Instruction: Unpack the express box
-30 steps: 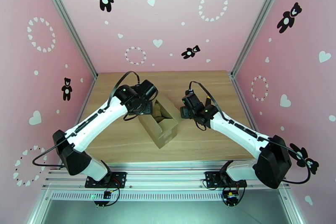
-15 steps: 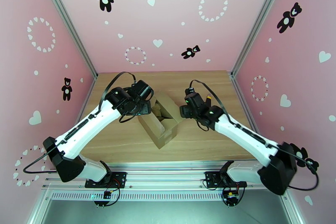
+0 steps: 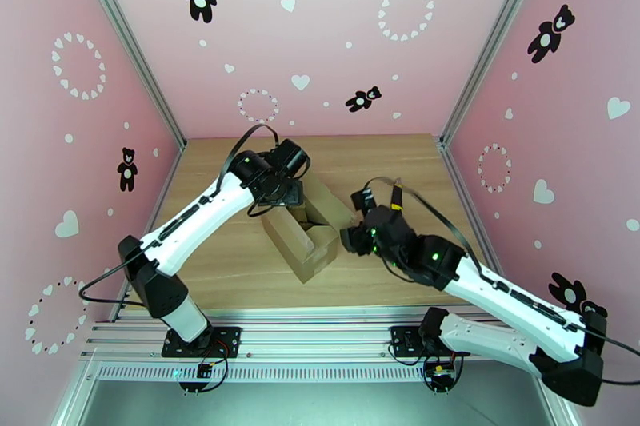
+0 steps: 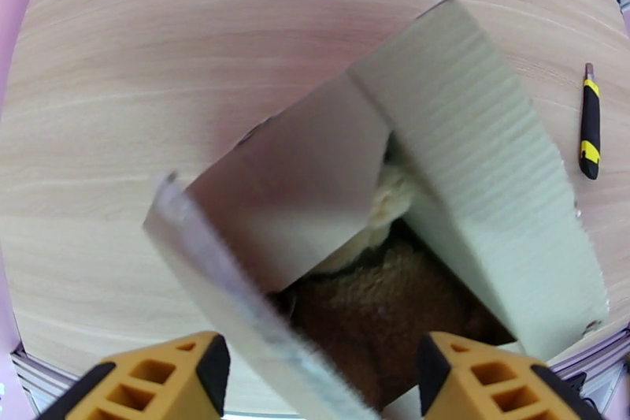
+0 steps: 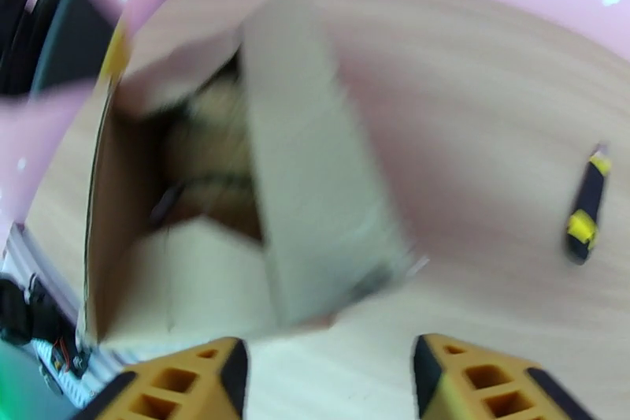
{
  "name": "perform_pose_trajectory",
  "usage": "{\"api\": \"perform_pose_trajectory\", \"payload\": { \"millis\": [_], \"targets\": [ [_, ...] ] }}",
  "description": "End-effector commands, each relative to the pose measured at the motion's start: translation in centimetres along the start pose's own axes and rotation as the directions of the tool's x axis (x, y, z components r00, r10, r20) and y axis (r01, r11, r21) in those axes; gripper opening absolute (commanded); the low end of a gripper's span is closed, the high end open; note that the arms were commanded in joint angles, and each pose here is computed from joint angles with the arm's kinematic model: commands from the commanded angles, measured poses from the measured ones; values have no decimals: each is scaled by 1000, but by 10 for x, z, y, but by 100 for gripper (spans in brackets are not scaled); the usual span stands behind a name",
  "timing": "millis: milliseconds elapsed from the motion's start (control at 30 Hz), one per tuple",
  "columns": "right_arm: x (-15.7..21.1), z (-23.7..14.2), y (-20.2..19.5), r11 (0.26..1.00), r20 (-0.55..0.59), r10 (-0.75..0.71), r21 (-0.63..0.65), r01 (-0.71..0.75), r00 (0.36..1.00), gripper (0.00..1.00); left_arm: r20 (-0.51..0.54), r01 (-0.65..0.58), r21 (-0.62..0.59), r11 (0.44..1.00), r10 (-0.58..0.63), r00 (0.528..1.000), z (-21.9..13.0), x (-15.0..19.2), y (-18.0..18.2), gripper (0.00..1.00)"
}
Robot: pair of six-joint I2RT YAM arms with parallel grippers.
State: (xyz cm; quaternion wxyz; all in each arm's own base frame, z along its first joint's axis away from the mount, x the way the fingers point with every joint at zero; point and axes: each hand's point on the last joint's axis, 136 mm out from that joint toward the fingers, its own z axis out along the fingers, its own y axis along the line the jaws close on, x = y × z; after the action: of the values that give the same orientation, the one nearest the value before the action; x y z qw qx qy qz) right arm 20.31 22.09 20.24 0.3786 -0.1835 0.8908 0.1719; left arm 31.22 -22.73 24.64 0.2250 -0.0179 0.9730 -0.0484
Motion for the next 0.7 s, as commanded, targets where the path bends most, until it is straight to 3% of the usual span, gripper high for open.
{"api": "perform_pose_trajectory", "payload": {
  "millis": [0, 233, 667],
  "targets": [
    [37, 11, 9, 999, -74, 35, -20, -37, 997, 43, -6, -36, 10, 999, 36, 999, -3, -7, -7, 68],
    [60, 38, 30, 990, -111, 110, -77, -119, 988, 38, -15, -50, 7, 999, 50, 999, 3, -10, -11, 68],
    [27, 74, 40, 980, 11, 198, -26, -198, 980, 35, -1, 15, 21, 1000, -15, 1000, 3, -24, 11, 68]
  ]
}}
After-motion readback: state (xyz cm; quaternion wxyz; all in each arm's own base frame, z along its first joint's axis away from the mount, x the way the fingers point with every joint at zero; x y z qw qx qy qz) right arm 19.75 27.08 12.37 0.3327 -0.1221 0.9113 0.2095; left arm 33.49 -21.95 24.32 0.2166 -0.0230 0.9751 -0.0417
